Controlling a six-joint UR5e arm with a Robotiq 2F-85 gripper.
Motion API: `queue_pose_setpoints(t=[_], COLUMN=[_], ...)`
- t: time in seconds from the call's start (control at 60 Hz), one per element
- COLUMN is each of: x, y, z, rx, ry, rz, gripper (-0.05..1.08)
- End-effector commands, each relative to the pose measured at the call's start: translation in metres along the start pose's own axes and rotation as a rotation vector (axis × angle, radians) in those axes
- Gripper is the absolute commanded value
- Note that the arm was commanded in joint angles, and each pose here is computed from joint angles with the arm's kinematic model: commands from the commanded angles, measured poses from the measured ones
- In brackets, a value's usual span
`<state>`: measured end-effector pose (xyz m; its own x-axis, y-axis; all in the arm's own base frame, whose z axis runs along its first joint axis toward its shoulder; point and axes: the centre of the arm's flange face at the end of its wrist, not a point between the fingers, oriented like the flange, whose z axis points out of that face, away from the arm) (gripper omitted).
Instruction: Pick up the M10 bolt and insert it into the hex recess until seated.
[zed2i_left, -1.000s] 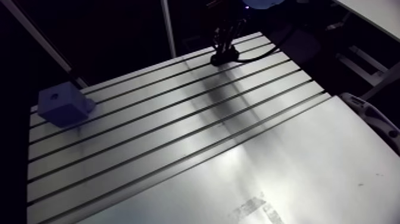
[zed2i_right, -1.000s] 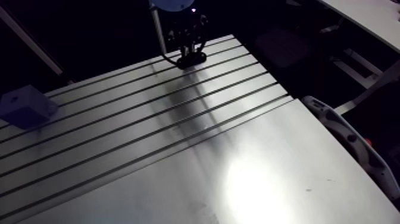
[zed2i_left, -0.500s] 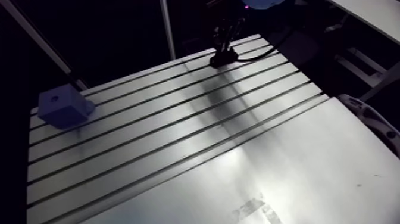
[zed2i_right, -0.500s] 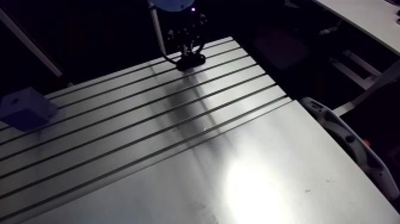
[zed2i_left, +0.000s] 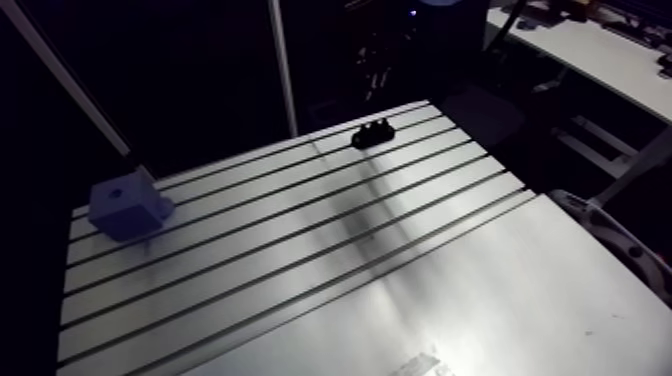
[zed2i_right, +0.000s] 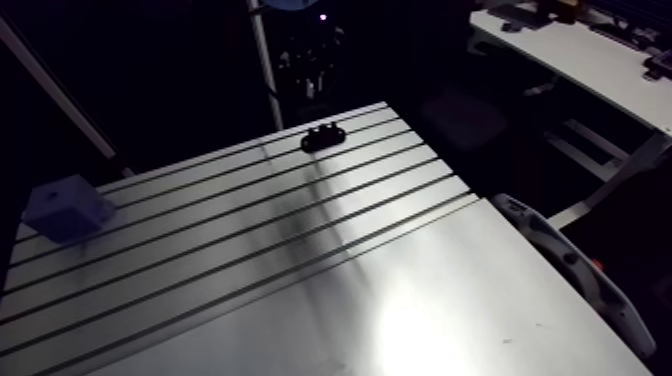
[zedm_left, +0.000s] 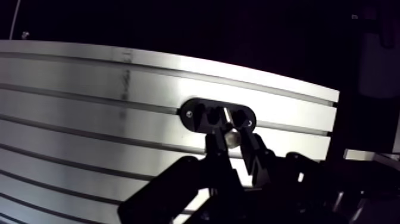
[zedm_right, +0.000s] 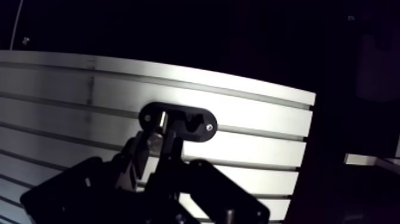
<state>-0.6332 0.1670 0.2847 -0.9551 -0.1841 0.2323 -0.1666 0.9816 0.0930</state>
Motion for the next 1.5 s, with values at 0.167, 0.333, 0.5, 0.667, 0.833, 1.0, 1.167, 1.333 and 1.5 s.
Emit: queue_pose_setpoints(t=[0.167, 0.333, 0.5, 0.667, 0.833, 1.0, 1.167, 1.333, 1.5], x=[-0.014, -0.002, 0.022, 0.045, 0.062, 0.074, 0.078, 0.082, 0.083], y=[-0.027, -0.067, -0.123, -0.173, -0.219, -0.261, -0.295, -0.332, -0.342], z=[-0.101, -0.134, -0.148, -0.141, -0.138, -0.142, -0.146, -0.134, -0.132], rx=[0.088, 0.127, 0.104, 0.105, 0.107, 0.096, 0.092, 0.088, 0.089], ry=[-0.125, -0.174, -0.225, -0.268, -0.299, -0.3, -0.279, -0.284, -0.283], rz=[0.026, -0.022, -0.077, -0.099, -0.132, -0.16, -0.166, -0.22, -0.232], gripper=[0.99, 0.99, 0.99, 0.99, 0.99, 0.99, 0.99, 1.0, 1.0])
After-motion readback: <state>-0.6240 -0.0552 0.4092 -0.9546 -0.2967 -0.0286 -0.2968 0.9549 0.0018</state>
